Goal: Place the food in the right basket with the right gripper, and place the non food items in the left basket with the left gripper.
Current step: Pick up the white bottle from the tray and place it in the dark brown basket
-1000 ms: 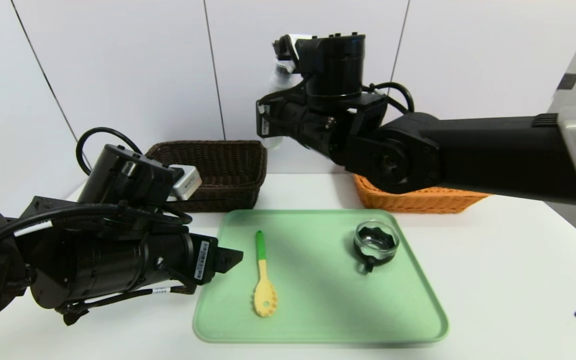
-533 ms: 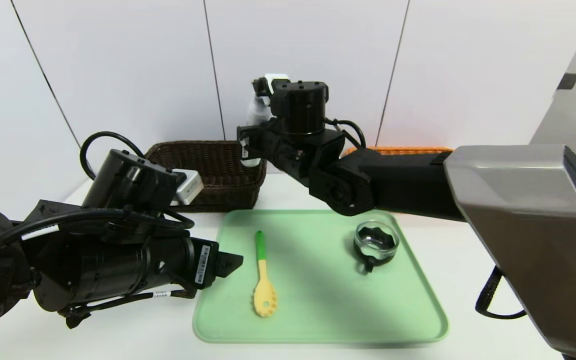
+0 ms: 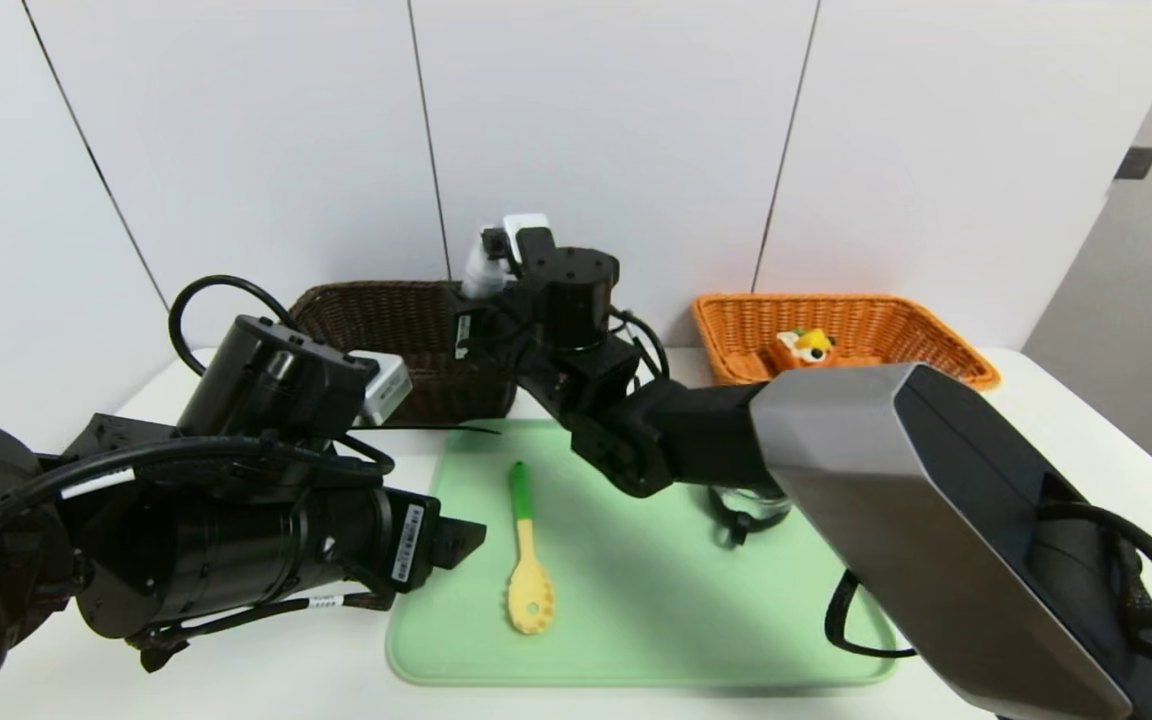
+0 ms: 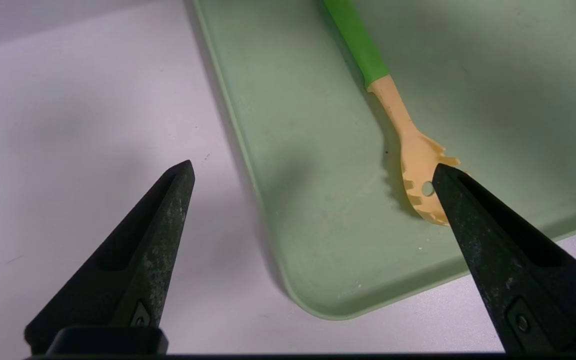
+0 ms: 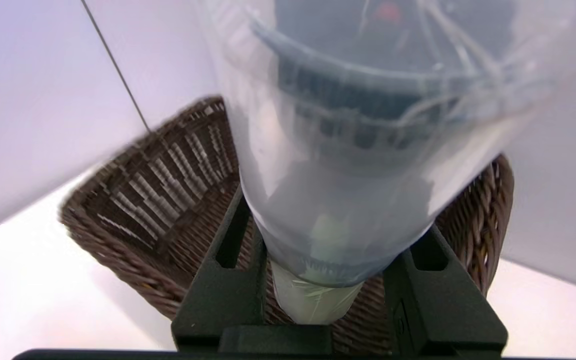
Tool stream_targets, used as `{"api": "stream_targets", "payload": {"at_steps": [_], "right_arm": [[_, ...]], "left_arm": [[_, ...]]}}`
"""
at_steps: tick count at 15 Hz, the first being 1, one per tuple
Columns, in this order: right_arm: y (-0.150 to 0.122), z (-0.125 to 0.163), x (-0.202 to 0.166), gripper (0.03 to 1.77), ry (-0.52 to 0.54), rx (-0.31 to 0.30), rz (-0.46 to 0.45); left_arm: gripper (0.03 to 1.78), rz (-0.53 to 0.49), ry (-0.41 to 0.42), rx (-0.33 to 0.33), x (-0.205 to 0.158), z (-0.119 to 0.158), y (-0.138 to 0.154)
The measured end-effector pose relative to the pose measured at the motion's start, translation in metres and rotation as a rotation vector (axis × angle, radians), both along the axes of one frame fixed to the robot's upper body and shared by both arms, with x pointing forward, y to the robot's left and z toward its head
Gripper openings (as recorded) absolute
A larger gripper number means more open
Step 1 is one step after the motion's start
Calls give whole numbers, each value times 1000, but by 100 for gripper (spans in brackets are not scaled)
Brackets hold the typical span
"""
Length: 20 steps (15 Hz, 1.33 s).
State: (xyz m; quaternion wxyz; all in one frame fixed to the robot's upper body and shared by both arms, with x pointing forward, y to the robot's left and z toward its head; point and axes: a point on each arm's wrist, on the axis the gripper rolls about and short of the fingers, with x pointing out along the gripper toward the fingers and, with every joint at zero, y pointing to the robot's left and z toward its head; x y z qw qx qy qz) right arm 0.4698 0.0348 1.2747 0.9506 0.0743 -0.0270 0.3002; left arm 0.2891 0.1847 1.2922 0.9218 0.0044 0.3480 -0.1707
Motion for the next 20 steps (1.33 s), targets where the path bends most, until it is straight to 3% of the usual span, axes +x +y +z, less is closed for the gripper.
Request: {"api": "stream_targets", "payload": {"at_steps": [3,9,14,17,20], "right_arm": [[1,-8,3,63,-19,-55,-36],[1,-8,1,63,-16,-72,-31],[1,-12,2,112,19,-93,-36],[0,-8,1,131,13,-91,-46],[-9,17,-3,143,-7,-69,-79]], "left_arm": [[169,-2,4,5,1,-2,-1],[169,-5,11,9,3,-4,-3],[169,-5,13,7,4,-4,-4],[169,-8,9,5,4,-3,-6],[169,0,-4,5,5,0,-7]]}}
